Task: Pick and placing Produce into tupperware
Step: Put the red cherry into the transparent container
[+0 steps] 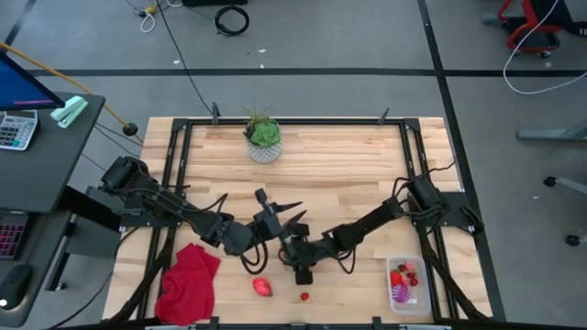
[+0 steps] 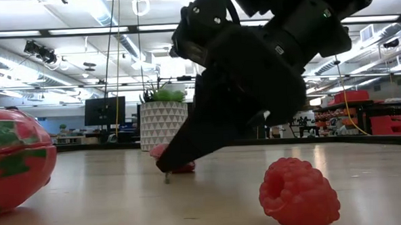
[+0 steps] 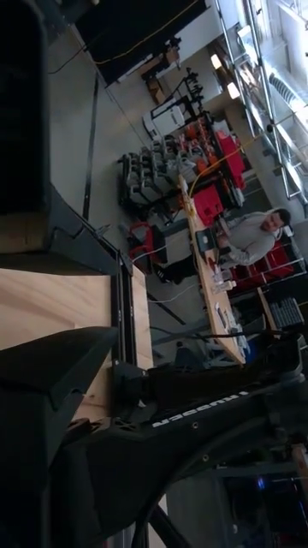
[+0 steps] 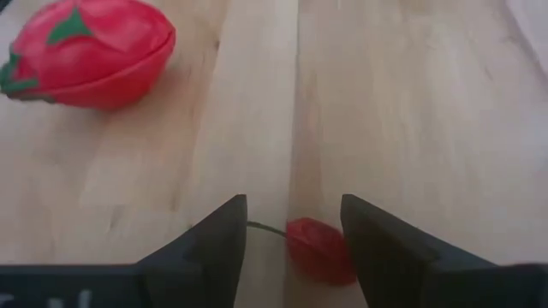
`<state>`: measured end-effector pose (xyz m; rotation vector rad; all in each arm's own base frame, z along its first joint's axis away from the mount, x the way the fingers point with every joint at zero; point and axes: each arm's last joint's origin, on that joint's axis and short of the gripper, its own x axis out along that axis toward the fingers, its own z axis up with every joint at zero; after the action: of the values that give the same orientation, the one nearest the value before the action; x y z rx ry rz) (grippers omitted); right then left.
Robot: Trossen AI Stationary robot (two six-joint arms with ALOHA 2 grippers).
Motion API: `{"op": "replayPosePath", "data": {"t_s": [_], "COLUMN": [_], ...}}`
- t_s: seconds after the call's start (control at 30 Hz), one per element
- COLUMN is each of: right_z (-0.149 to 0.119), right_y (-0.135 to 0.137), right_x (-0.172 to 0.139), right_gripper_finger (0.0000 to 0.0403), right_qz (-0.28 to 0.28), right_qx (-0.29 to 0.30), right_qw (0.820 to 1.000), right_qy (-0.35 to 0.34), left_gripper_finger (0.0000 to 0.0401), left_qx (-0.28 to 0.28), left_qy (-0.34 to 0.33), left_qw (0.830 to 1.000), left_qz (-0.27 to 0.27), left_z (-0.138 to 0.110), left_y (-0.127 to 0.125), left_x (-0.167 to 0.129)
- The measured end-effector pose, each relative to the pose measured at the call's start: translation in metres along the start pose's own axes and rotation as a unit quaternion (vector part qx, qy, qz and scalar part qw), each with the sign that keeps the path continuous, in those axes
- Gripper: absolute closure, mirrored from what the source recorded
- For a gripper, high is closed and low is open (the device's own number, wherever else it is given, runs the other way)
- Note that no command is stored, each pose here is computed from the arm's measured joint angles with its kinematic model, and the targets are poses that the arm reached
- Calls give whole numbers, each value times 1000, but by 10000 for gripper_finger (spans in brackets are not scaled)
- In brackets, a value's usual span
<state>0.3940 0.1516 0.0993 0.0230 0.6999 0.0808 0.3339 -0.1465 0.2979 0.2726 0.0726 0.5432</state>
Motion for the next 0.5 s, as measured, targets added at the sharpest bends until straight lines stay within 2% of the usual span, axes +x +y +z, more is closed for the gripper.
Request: {"op": "replayPosePath", "data": {"t_s": [0.2, 0.3, 0.5], "right_z": [-2, -3, -8], "right_y": [-1, -2, -4], "right_x": [1, 0, -2], "right_gripper_finger": [206, 209, 236], "right_qz": [-14, -19, -55], "right_qx": [-1, 17, 36], "right_qw": [1000, 1000, 997], "right_qy": [5, 12, 38], "left_gripper_finger": [288, 291, 287], "left_qx": [-6, -8, -8], "left_qy": [0, 0, 1], "left_qw": [1000, 1000, 1000], "left_qz": [0, 0, 0], "left_z": [0, 0, 0], "left_y": [0, 0, 0], "left_x": [0, 0, 0]}}
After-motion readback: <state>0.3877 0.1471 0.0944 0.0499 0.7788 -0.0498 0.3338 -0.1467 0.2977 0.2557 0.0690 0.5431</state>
